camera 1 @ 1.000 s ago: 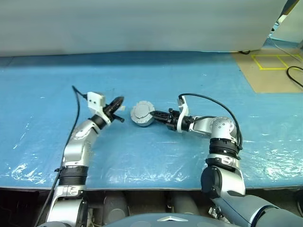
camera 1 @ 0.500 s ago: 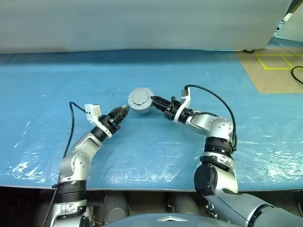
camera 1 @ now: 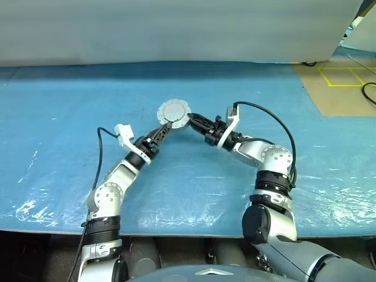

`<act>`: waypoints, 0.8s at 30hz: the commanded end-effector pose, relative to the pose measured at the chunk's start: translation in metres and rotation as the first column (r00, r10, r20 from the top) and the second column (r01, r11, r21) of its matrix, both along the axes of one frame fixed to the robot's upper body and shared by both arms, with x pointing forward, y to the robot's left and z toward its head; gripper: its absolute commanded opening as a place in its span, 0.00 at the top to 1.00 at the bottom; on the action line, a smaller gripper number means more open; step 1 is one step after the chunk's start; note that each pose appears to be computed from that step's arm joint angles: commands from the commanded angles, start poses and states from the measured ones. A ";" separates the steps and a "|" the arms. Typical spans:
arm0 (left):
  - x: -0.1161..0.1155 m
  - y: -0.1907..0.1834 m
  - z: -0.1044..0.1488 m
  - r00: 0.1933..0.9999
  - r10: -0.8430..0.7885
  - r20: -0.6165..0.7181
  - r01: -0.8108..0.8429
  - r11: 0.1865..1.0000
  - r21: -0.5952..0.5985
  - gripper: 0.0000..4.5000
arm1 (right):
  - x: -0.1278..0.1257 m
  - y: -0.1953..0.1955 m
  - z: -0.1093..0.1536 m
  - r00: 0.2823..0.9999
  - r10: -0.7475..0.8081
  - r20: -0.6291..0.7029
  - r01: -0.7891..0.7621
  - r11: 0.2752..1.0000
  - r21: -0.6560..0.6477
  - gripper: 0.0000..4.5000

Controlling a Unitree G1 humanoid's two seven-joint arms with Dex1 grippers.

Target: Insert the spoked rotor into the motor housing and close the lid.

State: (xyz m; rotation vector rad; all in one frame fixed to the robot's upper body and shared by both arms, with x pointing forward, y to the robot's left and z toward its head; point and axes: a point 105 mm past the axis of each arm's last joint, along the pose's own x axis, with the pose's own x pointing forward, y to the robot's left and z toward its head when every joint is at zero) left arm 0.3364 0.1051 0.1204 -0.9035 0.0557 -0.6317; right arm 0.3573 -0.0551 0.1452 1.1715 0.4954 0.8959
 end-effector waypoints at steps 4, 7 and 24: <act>0.002 -0.016 0.021 0.997 -0.075 0.035 0.078 0.993 -0.086 0.01 | -0.016 0.019 0.016 0.989 0.108 0.102 -0.108 0.994 0.000 0.74; 0.000 -0.017 0.023 0.996 -0.084 0.029 0.087 0.987 -0.137 0.01 | -0.017 0.019 0.017 0.988 0.111 0.108 -0.113 0.994 0.011 0.74; 0.011 -0.016 0.029 0.998 -0.056 -0.020 0.048 0.958 -0.282 0.36 | -0.024 0.024 0.016 0.980 0.159 0.122 -0.158 0.987 -0.012 0.74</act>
